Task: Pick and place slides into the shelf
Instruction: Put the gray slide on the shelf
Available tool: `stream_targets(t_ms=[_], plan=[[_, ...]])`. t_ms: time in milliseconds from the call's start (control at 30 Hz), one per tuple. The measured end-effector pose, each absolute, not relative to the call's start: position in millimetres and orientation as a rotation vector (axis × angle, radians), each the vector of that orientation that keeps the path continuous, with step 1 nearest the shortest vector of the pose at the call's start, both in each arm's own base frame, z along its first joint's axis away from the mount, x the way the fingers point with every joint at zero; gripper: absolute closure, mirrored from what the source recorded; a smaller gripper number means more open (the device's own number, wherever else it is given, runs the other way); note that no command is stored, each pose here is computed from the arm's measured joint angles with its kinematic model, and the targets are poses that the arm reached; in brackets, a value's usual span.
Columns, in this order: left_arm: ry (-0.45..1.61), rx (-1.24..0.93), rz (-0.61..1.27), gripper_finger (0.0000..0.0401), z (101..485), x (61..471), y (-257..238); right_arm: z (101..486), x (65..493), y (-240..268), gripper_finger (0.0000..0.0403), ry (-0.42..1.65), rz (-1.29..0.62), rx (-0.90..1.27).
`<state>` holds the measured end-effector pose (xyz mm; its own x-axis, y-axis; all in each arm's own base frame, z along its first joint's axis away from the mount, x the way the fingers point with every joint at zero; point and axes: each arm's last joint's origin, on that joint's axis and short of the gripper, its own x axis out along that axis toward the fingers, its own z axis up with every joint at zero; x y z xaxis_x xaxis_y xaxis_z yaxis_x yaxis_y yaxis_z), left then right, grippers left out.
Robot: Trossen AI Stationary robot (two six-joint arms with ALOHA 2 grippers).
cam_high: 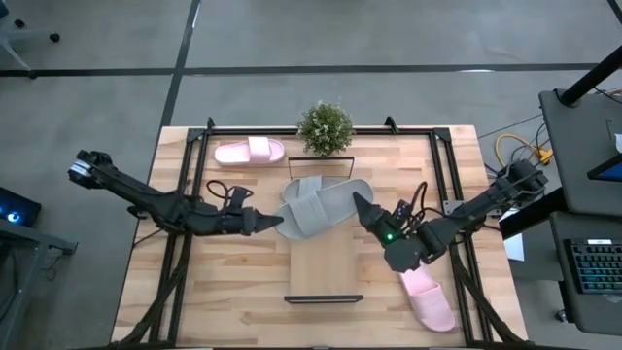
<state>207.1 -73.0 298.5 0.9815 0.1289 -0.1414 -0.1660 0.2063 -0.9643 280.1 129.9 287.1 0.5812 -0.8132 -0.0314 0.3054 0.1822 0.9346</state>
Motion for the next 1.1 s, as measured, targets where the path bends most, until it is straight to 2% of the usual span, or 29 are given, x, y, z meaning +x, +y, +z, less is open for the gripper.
stream_targets(t_ms=[367,700,1100], plan=[[0.112,-1.304,0.242,0.0381,301,185,-64,316,264,125,0.0213,-0.347,-0.73,0.999],[0.345,-1.266,0.223,0.0381,282,187,-70,331,252,117,0.0213,-0.315,-0.712,0.944],[0.358,-1.241,0.267,0.0382,277,190,-70,331,251,117,0.0213,-0.286,-0.686,0.93]])
